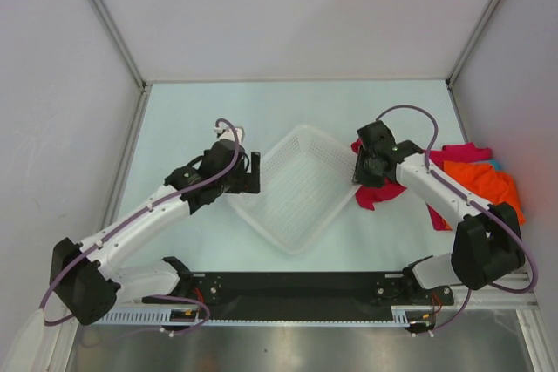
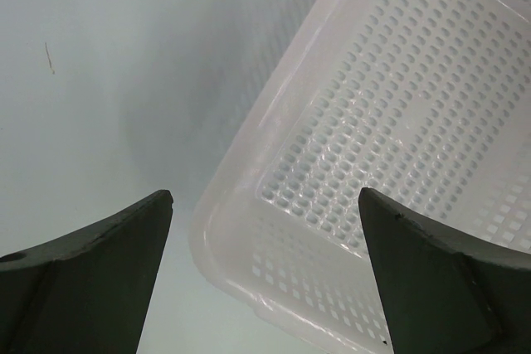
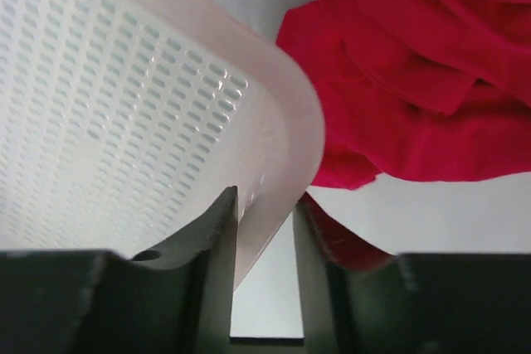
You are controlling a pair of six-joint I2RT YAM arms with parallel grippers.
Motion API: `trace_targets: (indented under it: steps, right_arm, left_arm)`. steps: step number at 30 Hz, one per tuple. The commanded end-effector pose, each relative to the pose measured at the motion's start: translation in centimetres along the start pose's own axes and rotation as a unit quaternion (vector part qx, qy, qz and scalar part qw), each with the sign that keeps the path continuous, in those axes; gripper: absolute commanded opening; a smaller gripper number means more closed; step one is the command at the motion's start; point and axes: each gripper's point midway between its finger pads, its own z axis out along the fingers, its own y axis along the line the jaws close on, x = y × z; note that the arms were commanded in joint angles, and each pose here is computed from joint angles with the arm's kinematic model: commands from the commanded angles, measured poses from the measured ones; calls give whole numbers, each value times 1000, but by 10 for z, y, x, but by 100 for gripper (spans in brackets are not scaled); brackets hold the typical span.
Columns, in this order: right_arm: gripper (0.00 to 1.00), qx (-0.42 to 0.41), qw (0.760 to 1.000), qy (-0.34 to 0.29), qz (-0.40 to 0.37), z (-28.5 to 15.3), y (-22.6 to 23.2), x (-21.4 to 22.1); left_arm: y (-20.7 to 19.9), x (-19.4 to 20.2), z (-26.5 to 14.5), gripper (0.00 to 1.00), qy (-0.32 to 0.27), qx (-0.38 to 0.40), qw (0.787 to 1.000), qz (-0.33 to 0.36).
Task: Fold and stack the t-shirts
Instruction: Move the tshirt to the center of the board
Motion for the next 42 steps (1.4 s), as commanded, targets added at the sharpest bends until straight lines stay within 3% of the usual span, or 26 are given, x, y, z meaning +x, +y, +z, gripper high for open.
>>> trace_targets:
  steps: [1, 2, 8, 11, 15, 22, 26, 31, 35, 42]
  right_arm:
    - [11, -40, 999, 1, 5, 2, 20, -2]
    - [0, -43, 999, 1, 9, 2, 22, -1]
    - [0, -93, 996, -6, -3, 13, 58, -4]
    - [0, -110, 993, 26, -12, 36, 87, -2]
    - [0, -141, 988, 0, -55, 39, 163, -27]
    - [0, -162, 986, -5, -50, 90, 245, -50]
    - [0, -149, 988, 19, -46, 139, 275, -40]
    - [0, -185, 982, 32, -19, 155, 312, -45]
    - [0, -255, 965, 58, 29, 152, 352, -56]
    - [0, -336, 926, 136, 102, 160, 398, -14]
  left_arm:
    - [0, -14, -14, 100, -20, 12, 1000, -2]
    - [1, -16, -17, 100, -25, 14, 1000, -2]
    - [-3, -25, -32, 100, -42, 36, 998, -8]
    - [-7, -25, -37, 99, -43, 51, 998, -14]
    - [1, -18, -46, 100, -46, 48, 998, -18]
    - [8, -13, -69, 99, -65, 64, 995, -36]
    - [8, 0, -74, 99, -54, 77, 995, -38]
    - [8, 8, -89, 96, -60, 104, 991, -51]
    - [10, 9, -99, 94, -74, 115, 989, -62]
    - [9, 15, -96, 93, -59, 114, 990, -63]
